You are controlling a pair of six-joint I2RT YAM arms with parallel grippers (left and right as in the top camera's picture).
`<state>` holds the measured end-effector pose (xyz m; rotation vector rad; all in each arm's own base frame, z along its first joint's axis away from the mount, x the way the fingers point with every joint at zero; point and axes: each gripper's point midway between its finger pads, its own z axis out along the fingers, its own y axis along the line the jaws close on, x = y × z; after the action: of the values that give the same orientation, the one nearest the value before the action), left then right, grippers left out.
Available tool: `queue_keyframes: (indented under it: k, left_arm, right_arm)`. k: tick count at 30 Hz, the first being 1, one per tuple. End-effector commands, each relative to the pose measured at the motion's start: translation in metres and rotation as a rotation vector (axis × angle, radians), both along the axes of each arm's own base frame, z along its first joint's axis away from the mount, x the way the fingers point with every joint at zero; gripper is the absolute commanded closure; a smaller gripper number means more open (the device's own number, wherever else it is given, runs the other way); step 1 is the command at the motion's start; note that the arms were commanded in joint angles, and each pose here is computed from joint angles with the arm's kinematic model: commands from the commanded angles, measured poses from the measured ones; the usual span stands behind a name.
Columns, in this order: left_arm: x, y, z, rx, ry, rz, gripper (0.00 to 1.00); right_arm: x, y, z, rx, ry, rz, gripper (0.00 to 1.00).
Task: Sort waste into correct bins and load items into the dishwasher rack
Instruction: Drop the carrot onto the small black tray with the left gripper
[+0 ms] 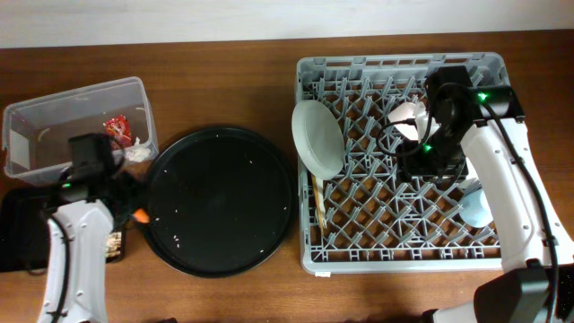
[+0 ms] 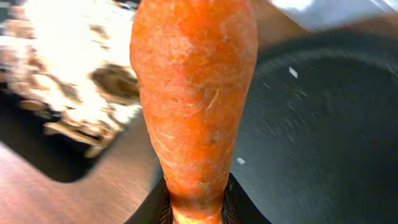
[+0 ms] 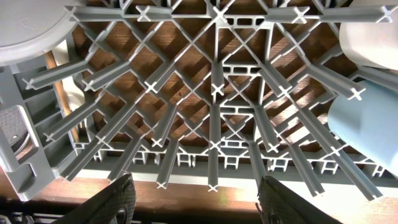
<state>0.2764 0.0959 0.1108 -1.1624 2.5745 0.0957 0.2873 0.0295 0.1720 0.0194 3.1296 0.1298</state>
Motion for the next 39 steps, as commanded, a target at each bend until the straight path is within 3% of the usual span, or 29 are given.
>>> queue_keyframes:
  k: [1,6,16,19,23,24,27,32,34,39]
  left_arm:
    - [-0.011,0.053,0.011,0.061,-0.038,0.154,0.99]
    - [-0.024,0.092,0.007,0.072,-0.054,0.284,0.99]
    - [-0.041,0.129,-0.056,0.004,0.09,0.407,0.98]
    - [-0.045,0.129,-0.069,-0.017,0.129,0.412,0.84]
    - [-0.047,0.123,-0.079,-0.054,0.159,0.406,0.79]
    - [-0.046,0.122,-0.079,-0.062,0.154,0.404,0.73]
    - [-0.045,0.12,-0.078,-0.073,0.152,0.401,0.33]
    - [-0.025,0.104,-0.053,-0.174,0.06,0.364,0.3]
    - [-0.003,0.087,-0.031,-0.216,-0.032,0.262,0.3]
    - [0.041,0.009,0.016,-0.142,-0.142,-0.092,0.3]
  right_arm:
    - [-0.002,-0.002,0.004,-0.008,-0.015,0.005,0.34]
    - [-0.002,-0.002,0.004,-0.008,-0.015,0.005,0.34]
    - [-0.002,-0.002,0.004,-0.008,-0.014,0.005,0.33]
    - [-0.002,-0.002,0.004,-0.008,-0.014,0.005,0.33]
    - [-0.003,-0.002,0.004,-0.008,-0.012,0.005,0.33]
    - [-0.003,-0.002,0.004,-0.008,-0.011,0.005,0.33]
    - [-0.004,-0.002,0.004,-0.008,-0.008,0.005,0.34]
    - [-0.004,-0.002,0.004,-0.009,-0.007,0.005,0.33]
    - [-0.004,-0.002,0.004,-0.009,-0.007,0.005,0.33]
    - [-0.004,-0.002,0.004,-0.009,-0.008,0.005,0.33]
